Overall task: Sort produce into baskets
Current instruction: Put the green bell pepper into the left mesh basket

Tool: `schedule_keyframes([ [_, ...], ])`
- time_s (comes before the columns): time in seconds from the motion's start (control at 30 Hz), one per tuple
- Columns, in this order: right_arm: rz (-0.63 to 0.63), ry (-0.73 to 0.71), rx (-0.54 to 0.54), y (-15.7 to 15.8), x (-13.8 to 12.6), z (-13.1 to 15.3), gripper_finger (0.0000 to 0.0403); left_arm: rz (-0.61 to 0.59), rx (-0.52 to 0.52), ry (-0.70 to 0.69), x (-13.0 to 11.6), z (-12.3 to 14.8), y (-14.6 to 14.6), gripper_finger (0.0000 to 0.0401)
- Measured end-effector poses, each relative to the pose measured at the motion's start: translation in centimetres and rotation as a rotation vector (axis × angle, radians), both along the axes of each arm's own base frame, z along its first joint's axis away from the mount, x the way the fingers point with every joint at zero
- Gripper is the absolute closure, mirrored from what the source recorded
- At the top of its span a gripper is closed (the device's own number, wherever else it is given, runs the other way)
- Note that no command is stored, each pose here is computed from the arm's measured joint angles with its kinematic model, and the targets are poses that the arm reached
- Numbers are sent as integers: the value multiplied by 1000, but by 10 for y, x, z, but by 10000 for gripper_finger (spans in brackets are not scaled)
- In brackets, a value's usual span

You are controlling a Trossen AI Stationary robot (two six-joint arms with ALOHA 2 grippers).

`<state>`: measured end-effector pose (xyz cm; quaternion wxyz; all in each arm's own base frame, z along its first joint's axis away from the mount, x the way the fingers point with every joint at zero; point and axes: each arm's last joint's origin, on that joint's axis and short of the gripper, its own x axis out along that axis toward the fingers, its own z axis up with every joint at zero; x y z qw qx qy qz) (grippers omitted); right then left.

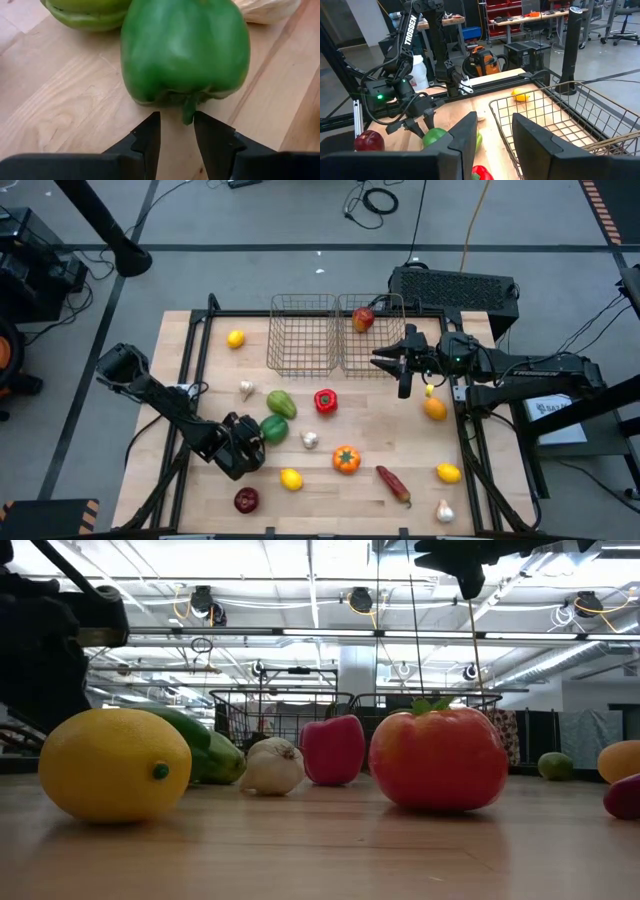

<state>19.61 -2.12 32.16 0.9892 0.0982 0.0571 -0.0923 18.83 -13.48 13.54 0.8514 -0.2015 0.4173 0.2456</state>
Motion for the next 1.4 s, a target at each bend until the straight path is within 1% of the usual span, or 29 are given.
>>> schedule_keyframes([
  [0.43, 0, 0, 0, 0, 0, 0, 287, 6, 27, -17, 0, 0, 1, 276],
  [0.53, 0, 0, 0, 0, 0, 0, 287, -5, 63, -18, 1, -2, 1, 276],
  [0.87, 0, -12, -2, 0, 0, 1, 287, -12, 128, 70, 2, -25, 0, 276],
  [1.4, 1, -16, -9, 0, 0, 2, 287, -94, 184, 98, 2, -25, -1, 276],
])
